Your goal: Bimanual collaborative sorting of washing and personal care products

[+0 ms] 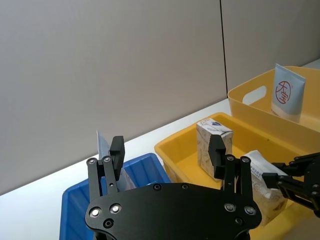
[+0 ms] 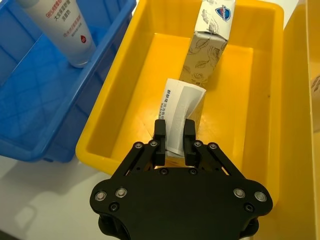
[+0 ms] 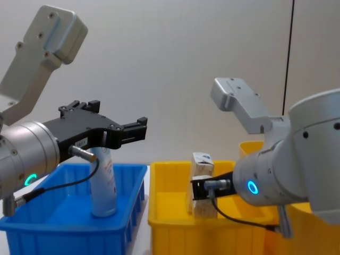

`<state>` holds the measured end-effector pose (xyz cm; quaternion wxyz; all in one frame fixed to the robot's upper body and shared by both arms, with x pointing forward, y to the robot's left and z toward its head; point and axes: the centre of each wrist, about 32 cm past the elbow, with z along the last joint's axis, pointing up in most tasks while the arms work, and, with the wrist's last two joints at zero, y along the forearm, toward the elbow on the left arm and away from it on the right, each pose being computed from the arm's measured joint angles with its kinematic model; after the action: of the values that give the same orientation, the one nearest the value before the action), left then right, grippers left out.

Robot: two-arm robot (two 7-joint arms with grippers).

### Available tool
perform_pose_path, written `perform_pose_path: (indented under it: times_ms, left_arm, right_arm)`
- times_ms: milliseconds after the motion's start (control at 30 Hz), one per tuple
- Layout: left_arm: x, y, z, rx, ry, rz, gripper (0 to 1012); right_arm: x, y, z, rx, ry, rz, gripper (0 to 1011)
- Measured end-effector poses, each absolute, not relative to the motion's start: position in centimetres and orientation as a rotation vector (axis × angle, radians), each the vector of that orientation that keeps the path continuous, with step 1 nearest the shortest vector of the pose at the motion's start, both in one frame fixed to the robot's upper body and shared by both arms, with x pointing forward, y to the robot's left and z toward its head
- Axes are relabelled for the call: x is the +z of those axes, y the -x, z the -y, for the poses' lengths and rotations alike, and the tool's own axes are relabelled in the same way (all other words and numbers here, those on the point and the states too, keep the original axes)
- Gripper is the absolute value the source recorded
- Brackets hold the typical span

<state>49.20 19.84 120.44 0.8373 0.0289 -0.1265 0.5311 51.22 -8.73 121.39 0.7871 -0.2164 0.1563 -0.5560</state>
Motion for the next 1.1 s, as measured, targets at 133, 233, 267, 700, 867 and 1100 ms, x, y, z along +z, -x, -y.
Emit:
perform_pose_path:
  times_ms: [133, 233, 267, 700, 867, 1100]
  left_arm:
    - [120.4, -49.2, -19.8, 1.124, -0.061, 0.268, 1001]
    - [120.4, -49.2, -19.8, 1.124, -0.061, 0.268, 1001]
    - [120.4, -49.2, -19.8, 1.124, -0.061, 0.268, 1001]
    - [120.4, -49.2, -19.8, 1.124, -0.061, 0.268, 1001]
    - [120.4, -49.2, -19.8, 1.124, -0.061, 0.268, 1001]
    - [120.4, -49.2, -19.8, 1.124, -0.061, 0.268, 1001]
  right_arm:
    - [121.2, -51.1, 8.9, -1.205, 0.45, -0.304, 169]
    - [121.1, -51.0, 9.0, -1.209, 0.43, -0.266, 166]
    - [121.1, -51.0, 9.0, -1.21, 0.426, -0.258, 166]
    - [122.2, -50.7, 9.3, -1.195, 0.328, -0.139, 145]
    - [122.6, -50.6, 9.4, -1.185, 0.302, -0.117, 145]
    - [123.4, -50.3, 9.7, -1.165, 0.261, -0.093, 140]
